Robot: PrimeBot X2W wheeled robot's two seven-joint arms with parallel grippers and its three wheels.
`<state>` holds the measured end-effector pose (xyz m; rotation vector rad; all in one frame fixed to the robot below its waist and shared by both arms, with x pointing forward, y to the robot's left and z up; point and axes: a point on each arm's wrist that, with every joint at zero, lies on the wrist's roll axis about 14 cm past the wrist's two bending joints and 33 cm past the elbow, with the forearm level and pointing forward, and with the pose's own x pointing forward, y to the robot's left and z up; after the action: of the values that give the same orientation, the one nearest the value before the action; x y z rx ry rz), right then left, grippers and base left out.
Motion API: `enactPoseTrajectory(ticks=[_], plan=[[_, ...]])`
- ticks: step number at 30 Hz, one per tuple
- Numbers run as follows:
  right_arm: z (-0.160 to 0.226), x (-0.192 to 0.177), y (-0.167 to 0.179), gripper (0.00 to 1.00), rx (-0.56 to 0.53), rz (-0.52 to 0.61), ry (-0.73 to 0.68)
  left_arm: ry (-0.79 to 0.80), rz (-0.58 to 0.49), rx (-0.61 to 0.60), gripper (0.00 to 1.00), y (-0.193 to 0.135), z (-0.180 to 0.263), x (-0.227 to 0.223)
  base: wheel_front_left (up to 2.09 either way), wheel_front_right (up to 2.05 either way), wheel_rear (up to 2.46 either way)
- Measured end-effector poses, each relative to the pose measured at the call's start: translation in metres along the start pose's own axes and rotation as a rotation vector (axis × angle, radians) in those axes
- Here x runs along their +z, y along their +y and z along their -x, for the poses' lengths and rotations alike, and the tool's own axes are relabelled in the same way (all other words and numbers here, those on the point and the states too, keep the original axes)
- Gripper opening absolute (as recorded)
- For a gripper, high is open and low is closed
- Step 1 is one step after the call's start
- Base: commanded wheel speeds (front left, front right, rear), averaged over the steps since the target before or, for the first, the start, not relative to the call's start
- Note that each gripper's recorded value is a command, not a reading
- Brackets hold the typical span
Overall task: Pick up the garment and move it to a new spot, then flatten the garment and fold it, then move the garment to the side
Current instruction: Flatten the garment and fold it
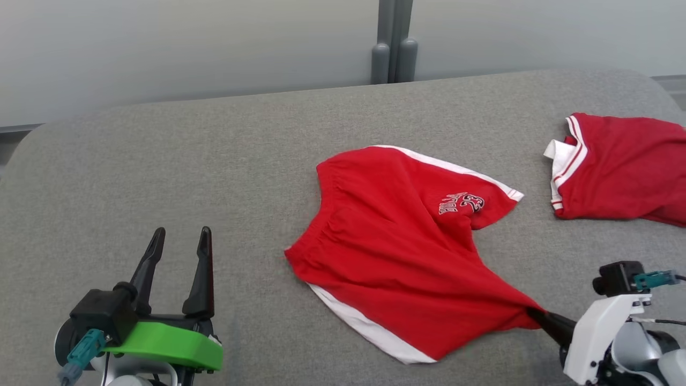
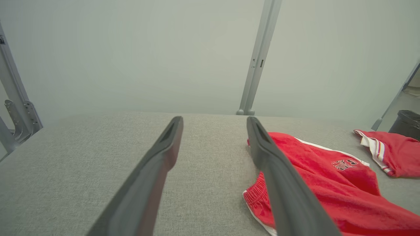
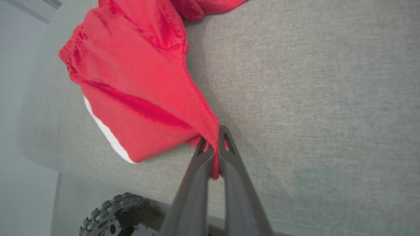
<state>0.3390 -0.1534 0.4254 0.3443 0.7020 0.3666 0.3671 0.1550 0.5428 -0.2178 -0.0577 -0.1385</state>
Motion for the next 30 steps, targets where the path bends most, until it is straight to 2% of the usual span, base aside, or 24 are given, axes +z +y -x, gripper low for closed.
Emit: enactPoseTrajectory(ticks=[4, 10, 16, 22, 23, 24, 25, 30], plan=[[0.019, 0.015, -0.033, 0.0, -0.098, 0.01, -0.059, 0.016, 0.002, -0.028, 1.0, -0.008, -0.006, -0.005, 0.0, 0.0, 0.0], [0.023, 0.05, -0.055, 0.0, -0.164, 0.034, -0.161, 0.039, 0.004, -0.052, 1.0, -0.014, -0.014, -0.011, 0.0, 0.0, 0.0], [0.013, 0.09, -0.081, 0.0, -0.246, 0.068, -0.242, 0.054, 0.004, -0.064, 1.0, -0.015, -0.022, -0.016, 0.0, 0.0, 0.0], [-0.01, 0.107, -0.093, 0.0, -0.3, 0.113, -0.249, 0.074, 0.002, -0.05, 1.0, -0.01, -0.022, -0.023, 0.0, 0.0, 0.0], [-0.013, 0.109, -0.094, 0.35, -0.304, 0.113, -0.259, 0.075, 0.001, -0.047, 1.0, -0.008, -0.022, -0.024, 0.0, 0.0, 0.0], [-0.017, 0.111, -0.092, 0.78, -0.299, 0.111, -0.263, 0.075, 0.0, -0.042, 1.0, -0.007, -0.022, -0.024, 0.0, 0.0, 0.0], [-0.02, 0.11, -0.09, 1.0, -0.295, 0.104, -0.268, 0.076, -0.001, -0.037, 1.0, -0.005, -0.021, -0.024, 0.0, 0.0, 0.0], [-0.021, 0.11, -0.086, 1.0, -0.29, 0.11, -0.287, 0.067, -0.005, -0.034, 1.0, -0.005, -0.019, -0.02, 0.0, 0.0, 0.0]])
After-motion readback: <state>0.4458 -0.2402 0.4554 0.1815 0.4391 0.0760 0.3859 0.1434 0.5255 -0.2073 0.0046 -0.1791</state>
